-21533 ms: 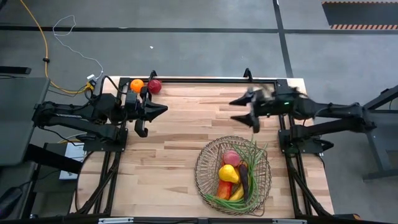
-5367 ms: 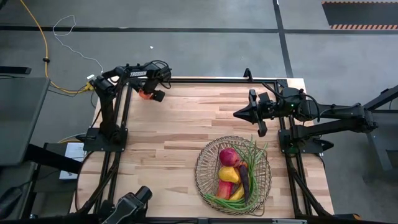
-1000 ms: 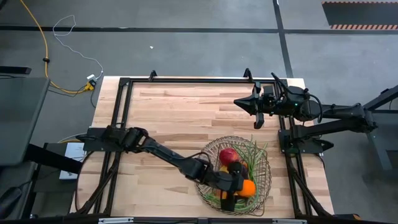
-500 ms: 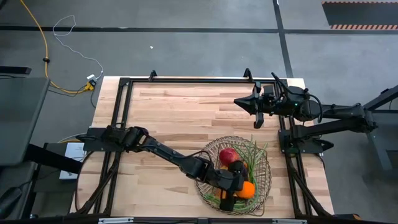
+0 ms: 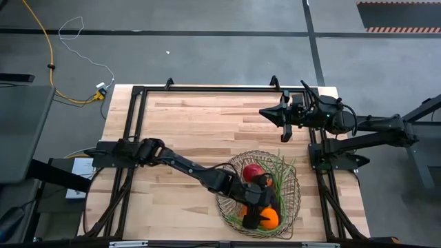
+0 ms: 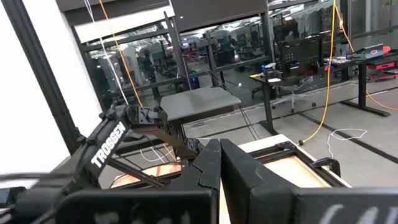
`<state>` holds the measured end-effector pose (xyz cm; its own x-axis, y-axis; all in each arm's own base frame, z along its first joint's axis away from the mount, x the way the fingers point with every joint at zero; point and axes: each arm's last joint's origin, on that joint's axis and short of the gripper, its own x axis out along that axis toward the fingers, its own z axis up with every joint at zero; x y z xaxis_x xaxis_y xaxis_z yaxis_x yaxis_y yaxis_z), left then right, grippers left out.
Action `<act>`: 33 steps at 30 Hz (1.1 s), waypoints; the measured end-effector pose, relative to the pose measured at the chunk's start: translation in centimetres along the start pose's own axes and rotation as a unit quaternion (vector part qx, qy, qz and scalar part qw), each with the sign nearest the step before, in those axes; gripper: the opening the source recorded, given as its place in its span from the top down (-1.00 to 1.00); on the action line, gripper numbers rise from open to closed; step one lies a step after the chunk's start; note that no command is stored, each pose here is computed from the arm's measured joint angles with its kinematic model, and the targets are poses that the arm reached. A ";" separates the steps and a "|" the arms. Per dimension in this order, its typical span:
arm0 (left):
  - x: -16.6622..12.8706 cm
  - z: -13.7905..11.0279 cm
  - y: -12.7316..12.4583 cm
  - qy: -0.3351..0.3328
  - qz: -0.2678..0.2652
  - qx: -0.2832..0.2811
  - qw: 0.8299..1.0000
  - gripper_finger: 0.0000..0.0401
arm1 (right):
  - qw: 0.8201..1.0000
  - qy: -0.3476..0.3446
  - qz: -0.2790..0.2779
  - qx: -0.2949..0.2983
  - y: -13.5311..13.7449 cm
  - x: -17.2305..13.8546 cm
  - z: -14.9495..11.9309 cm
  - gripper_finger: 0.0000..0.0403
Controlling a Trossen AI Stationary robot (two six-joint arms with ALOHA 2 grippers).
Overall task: Build produce basket
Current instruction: Return to Home Position
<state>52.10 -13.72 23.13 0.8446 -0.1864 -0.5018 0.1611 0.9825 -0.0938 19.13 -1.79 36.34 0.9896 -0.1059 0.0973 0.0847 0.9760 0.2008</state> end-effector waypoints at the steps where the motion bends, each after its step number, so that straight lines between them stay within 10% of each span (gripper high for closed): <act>1: -0.2 0.3 -0.1 0.002 0.000 0.001 1.000 -0.89 | 1.000 0.000 0.000 0.000 0.0 0.0 0.0 1.00; 26: -7.7 3.9 5.8 0.207 0.099 0.030 0.973 -0.90 | 1.000 0.000 0.000 0.000 0.0 0.0 0.0 1.00; 33: -11.8 7.0 7.0 0.145 0.125 0.019 0.981 -0.90 | 1.000 0.001 0.004 0.000 0.0 0.0 0.0 1.00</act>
<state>46.87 -4.63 34.38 0.6809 0.0741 -0.7287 -0.0091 0.9956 0.0927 19.12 -1.76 36.34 0.9905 -0.0977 0.0971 0.0769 0.9769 0.1992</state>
